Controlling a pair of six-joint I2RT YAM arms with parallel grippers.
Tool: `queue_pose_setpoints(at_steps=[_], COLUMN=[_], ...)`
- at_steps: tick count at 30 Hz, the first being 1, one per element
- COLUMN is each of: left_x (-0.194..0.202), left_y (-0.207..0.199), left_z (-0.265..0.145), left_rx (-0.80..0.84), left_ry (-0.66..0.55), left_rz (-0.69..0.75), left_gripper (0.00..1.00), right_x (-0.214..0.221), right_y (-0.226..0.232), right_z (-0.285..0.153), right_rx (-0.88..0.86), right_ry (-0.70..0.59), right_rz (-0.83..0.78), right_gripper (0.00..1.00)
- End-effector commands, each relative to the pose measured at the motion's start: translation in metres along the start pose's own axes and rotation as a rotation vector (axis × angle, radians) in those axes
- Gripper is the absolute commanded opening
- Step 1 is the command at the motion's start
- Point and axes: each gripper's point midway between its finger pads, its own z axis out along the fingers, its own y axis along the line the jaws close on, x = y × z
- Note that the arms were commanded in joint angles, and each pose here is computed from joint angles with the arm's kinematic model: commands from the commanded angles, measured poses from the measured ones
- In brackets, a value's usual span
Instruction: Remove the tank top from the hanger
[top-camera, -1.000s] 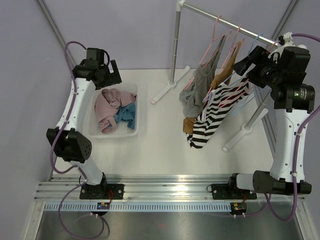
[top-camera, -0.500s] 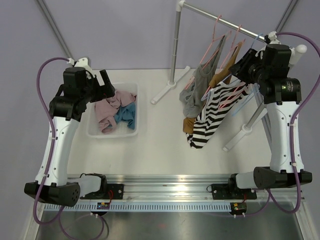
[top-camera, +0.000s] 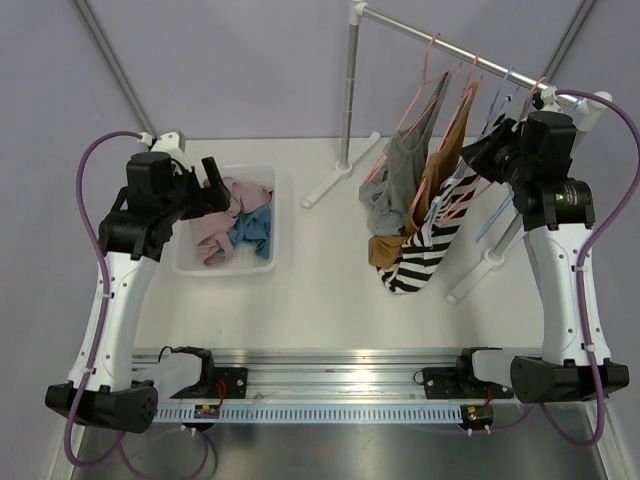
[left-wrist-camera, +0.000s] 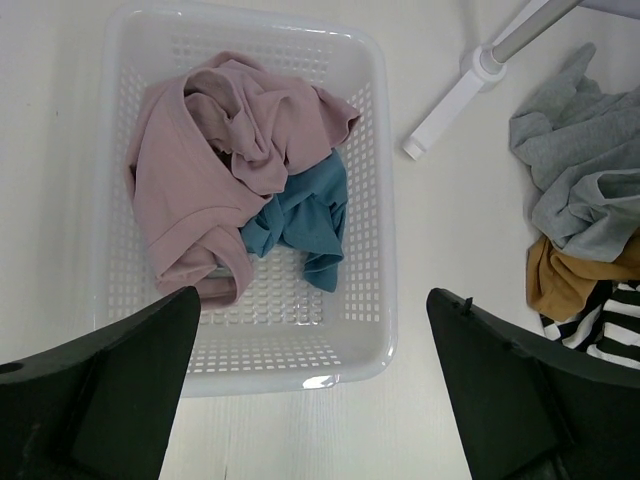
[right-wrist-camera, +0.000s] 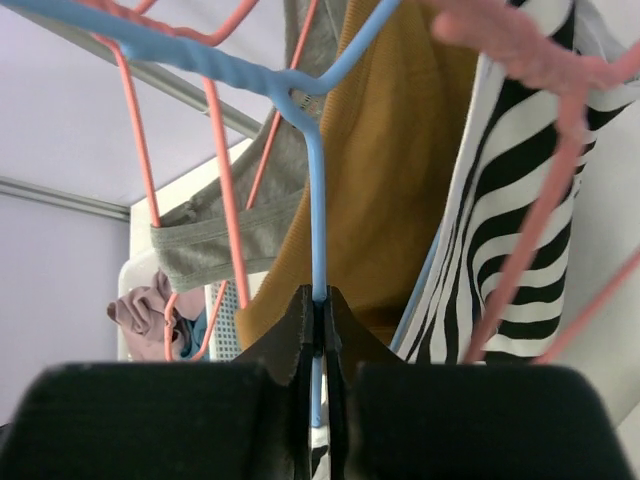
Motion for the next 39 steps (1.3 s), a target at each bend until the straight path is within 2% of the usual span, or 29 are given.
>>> queue_pose_setpoints(at_steps=[1, 12, 18, 22, 32, 35, 36, 39], left_x=[-0.012, -0.013, -0.018, -0.023, -0.027, -0.02, -0.024, -0.017], left_y=[-0.012, -0.029, -0.059, -0.085, -0.191, -0.226, -0.235, -0.261], left_z=[-0.004, -0.011, -0.029, -0.05, -0.131, -0.148, -0.153, -0.153], left_rx=[0.064, 0.132, 0.241, 0.342, 0.79, 0.924, 0.951, 0.995], left_ry=[-0.054, -0.064, -0.087, -0.125, -0.316, -0.374, -0.419, -0.448], left_rz=[0.021, 0.042, 0.078, 0.109, 0.212, 0.256, 0.269, 0.295], left_gripper=[0.99, 0.99, 0.99, 0.99, 0.99, 0.99, 0.99, 0.99], right_x=[-0.024, -0.053, -0.041, -0.01, 0.079, 0.101, 0.106, 0.117], right_y=[0.031, 0.078, 0.098, 0.107, 0.104, 0.101, 0.101, 0.099], right_z=[-0.019, -0.065, -0.102, -0.142, -0.236, -0.261, -0.266, -0.282], right_rx=[-0.129, -0.299, -0.428, -0.549, -0.781, -0.844, -0.858, -0.891], right_ry=[-0.101, -0.159, -0.125, -0.051, 0.167, 0.222, 0.237, 0.262], right_rz=[0.019, 0.047, 0.045, 0.012, -0.085, -0.115, -0.117, -0.114], right_gripper=[0.01, 0.0, 0.0, 0.0, 0.0, 0.0, 0.0, 0.0])
